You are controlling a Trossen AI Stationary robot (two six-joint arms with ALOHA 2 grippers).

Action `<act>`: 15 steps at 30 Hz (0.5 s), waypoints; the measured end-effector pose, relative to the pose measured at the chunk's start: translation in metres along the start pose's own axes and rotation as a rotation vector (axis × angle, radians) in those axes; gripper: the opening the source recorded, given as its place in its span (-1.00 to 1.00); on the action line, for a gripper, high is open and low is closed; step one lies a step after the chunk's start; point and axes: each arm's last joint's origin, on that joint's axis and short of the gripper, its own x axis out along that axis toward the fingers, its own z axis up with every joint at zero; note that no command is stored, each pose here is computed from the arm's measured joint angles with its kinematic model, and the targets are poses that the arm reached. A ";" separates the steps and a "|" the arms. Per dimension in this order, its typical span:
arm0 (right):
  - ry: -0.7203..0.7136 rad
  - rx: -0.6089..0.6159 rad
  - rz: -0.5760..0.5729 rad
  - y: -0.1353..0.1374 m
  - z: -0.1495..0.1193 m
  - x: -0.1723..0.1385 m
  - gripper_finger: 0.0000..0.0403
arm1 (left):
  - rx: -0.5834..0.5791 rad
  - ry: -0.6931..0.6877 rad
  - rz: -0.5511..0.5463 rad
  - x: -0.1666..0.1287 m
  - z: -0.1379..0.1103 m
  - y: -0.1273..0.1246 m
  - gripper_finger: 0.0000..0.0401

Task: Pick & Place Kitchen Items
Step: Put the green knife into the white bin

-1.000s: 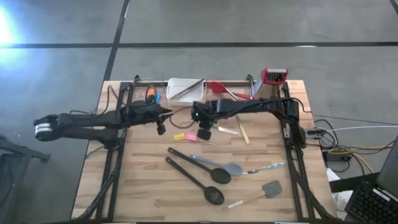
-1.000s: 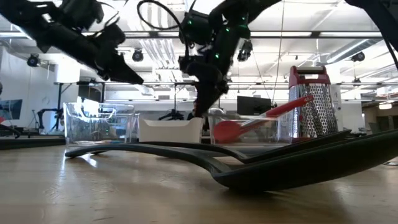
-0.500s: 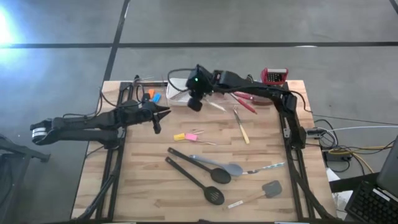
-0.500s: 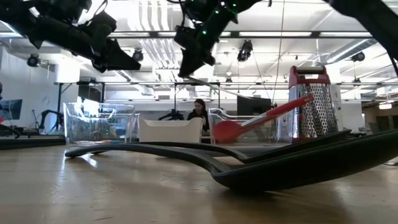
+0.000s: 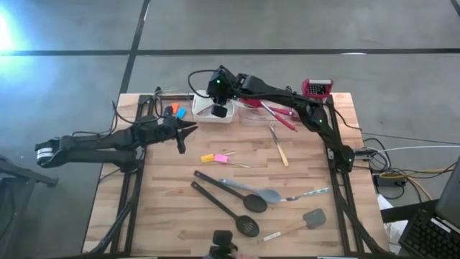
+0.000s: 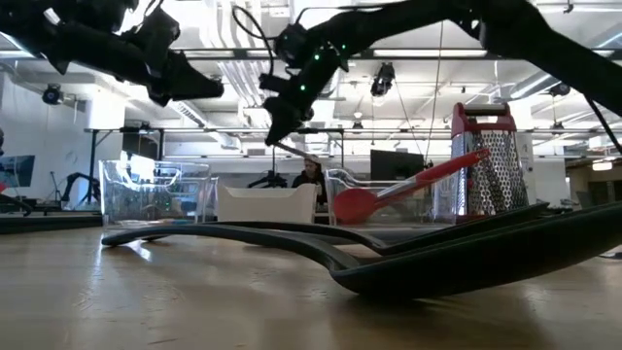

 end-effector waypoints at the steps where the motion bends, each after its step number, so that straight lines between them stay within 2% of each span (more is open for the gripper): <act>1: -0.004 -0.014 -0.007 -0.001 0.000 0.004 -0.70 | -0.001 -0.018 -0.005 0.000 0.002 0.000 -0.63; 7: -0.006 -0.104 -0.008 0.003 -0.003 0.031 -0.74 | 0.007 -0.020 -0.018 0.001 0.001 -0.001 -0.63; 15: 0.052 -0.112 0.045 0.012 -0.020 0.061 -0.92 | 0.007 -0.032 -0.017 0.002 -0.002 -0.001 -0.63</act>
